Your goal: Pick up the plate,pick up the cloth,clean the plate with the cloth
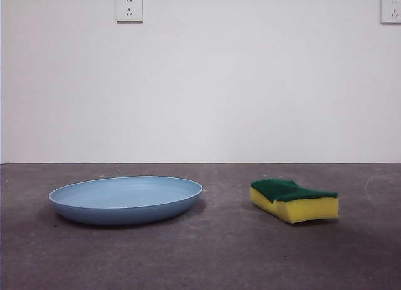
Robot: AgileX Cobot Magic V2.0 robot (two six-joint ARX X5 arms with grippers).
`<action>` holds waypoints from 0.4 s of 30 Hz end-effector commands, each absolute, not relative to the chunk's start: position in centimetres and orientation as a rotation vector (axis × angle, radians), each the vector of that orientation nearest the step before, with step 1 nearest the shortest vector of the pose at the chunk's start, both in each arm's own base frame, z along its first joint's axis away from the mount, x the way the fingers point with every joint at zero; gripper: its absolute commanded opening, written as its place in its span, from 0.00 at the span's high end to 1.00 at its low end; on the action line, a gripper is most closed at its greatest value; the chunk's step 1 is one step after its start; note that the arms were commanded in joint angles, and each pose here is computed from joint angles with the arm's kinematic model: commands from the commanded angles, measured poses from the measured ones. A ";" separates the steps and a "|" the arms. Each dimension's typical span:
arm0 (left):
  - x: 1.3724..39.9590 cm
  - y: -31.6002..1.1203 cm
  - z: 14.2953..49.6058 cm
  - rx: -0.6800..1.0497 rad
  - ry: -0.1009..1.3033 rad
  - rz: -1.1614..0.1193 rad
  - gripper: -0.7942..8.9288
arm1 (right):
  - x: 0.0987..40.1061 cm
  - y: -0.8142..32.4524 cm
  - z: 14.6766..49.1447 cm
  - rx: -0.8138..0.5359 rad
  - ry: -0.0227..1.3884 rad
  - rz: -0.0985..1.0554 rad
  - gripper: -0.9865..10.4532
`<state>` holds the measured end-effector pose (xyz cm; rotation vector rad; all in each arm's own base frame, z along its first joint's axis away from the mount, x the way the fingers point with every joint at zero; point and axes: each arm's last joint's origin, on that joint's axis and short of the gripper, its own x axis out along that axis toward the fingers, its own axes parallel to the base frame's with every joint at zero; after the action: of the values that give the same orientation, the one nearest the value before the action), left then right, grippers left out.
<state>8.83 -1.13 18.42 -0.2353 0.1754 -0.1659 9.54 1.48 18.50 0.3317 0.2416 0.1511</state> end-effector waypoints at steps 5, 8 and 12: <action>9.0 -1.2 21.6 -0.260 0.253 -0.174 0.93 | 10.5 1.6 22.9 0.326 0.368 0.131 0.92; 9.7 -1.3 23.0 -0.233 0.297 -0.192 0.93 | 11.3 1.8 24.9 0.247 0.411 0.157 0.92; 11.1 -1.6 24.6 -0.185 0.400 -0.252 0.93 | 12.5 2.2 27.2 0.177 0.464 0.248 0.92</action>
<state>10.75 -1.58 24.40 -0.2206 0.3791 -0.2354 12.31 2.13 26.79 0.2302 0.4714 0.2224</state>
